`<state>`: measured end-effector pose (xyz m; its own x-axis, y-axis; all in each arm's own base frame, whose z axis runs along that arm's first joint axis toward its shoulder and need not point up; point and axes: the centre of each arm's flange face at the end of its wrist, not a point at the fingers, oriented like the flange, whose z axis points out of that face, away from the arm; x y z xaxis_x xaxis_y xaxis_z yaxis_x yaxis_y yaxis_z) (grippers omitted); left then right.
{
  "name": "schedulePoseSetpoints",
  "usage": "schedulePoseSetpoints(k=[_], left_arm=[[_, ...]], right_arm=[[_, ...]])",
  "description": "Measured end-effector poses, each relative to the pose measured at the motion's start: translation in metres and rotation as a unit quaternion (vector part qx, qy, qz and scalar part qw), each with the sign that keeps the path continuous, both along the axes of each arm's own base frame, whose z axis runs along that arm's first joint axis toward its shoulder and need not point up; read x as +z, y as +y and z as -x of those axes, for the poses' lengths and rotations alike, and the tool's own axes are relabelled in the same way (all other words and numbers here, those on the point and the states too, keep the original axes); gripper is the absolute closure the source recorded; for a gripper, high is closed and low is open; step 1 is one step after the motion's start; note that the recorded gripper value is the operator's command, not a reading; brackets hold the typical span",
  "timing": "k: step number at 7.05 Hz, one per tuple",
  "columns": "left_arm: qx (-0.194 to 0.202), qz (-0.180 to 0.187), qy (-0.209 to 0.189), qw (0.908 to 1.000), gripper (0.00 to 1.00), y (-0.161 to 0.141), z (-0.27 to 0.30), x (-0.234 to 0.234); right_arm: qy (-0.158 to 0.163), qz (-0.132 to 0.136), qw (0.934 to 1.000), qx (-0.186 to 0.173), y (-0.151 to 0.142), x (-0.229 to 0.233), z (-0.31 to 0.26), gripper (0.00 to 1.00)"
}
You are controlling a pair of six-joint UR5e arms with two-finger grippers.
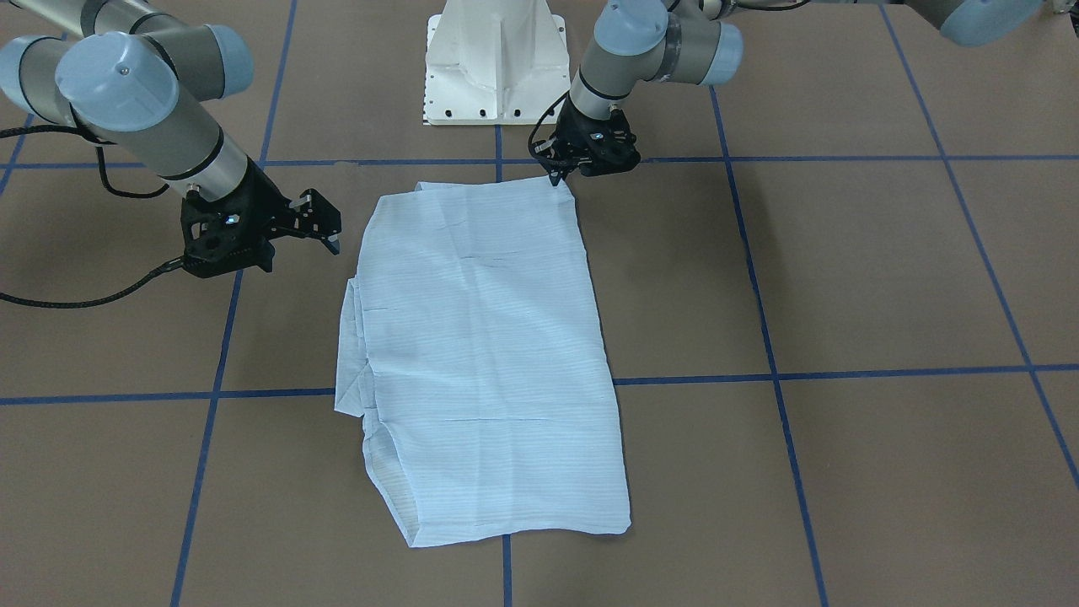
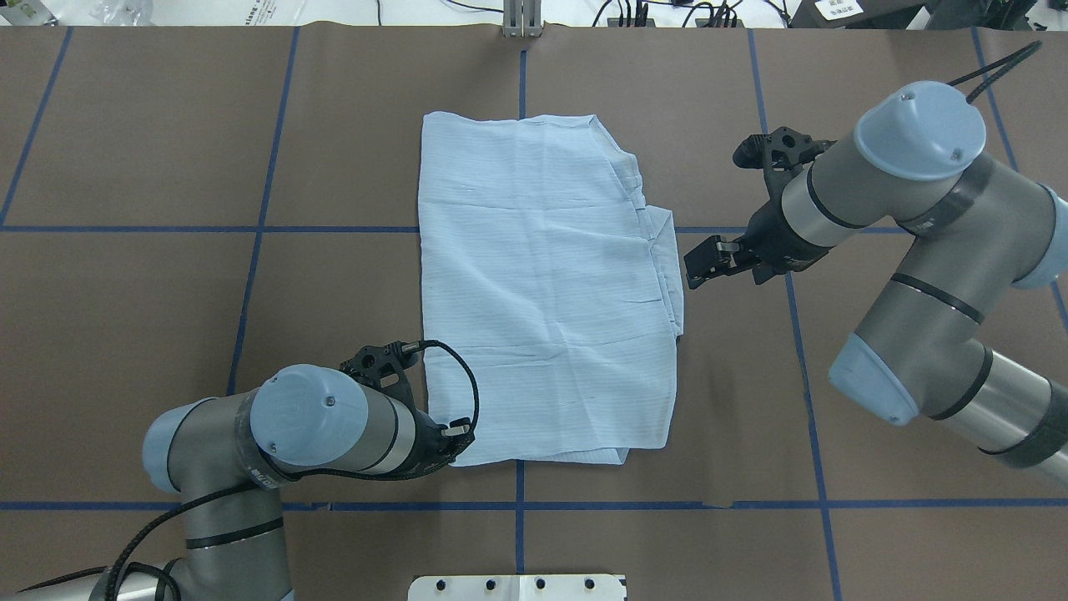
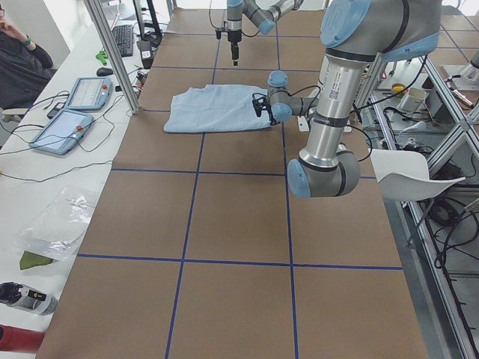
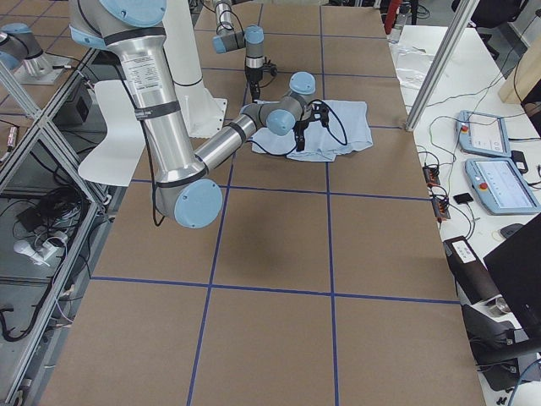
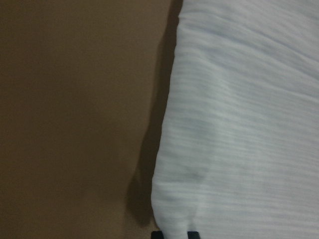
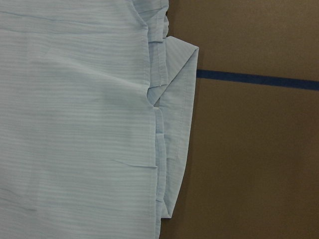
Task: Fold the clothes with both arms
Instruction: 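Move the left gripper to the near corner while the right reaches the side, then lower both grippers onto the shirt's near edge corners and grasp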
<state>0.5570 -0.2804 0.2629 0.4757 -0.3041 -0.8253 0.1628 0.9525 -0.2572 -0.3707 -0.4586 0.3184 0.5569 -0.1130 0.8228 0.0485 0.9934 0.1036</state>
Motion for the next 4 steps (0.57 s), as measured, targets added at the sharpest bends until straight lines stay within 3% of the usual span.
schedulePoseSetpoints(k=[2, 4], left_arm=[[-0.004, -0.003, 0.006, 1.0000, 1.00, -0.007, 0.008, -0.006], [-0.011, -0.005, 0.007, 0.9999, 1.00, -0.017, 0.014, -0.007]], right_arm=[[-0.009, 0.061, 0.9977, 0.027, 0.028, -0.015, 0.024, 0.00], [-0.008, 0.127, 0.9886, 0.081, 0.079, -0.036, 0.069, 0.00]])
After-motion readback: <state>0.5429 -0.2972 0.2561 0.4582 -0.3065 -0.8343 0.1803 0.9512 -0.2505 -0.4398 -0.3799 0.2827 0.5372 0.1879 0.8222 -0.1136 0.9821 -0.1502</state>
